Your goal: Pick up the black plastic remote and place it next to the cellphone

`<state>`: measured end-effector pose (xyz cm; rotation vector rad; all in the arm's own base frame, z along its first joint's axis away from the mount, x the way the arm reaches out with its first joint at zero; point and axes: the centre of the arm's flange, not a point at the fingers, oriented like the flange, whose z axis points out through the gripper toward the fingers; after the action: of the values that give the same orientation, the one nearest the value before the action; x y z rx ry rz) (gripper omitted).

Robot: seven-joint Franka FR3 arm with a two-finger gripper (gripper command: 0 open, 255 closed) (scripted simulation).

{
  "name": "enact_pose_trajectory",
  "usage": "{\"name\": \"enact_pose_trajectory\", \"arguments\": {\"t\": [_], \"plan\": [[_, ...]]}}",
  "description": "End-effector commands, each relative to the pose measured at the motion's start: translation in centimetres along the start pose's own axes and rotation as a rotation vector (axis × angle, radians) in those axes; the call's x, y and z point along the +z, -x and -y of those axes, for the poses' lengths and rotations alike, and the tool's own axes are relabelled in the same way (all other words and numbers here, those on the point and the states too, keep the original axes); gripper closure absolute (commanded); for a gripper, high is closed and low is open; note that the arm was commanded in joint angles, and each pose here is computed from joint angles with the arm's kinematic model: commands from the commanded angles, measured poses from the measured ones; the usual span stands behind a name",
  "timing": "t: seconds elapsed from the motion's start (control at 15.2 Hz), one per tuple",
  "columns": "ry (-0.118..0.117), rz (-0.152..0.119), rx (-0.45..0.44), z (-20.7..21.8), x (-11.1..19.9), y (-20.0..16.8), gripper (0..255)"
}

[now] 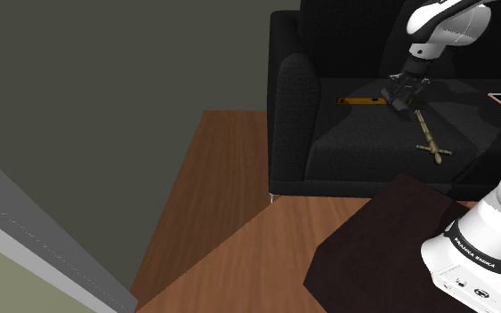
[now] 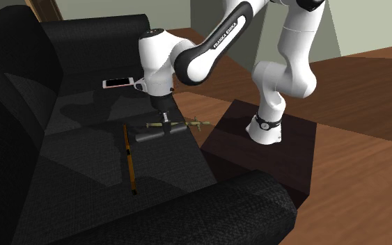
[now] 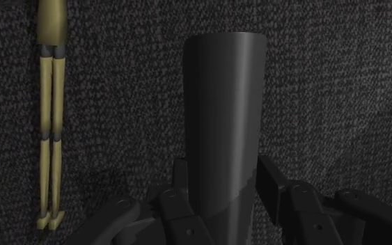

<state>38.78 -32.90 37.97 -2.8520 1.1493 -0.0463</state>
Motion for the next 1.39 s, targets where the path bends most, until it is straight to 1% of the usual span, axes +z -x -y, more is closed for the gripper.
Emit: {"name": "enact_pose_trajectory", "arguments": {"t": [0.0, 1.32], "plan": [[0.0, 0.0, 0.0, 0.0, -0.6, 0.0, 255], [0.0, 0.0, 0.0, -26.2, -3.1, -2.0, 255]]}}
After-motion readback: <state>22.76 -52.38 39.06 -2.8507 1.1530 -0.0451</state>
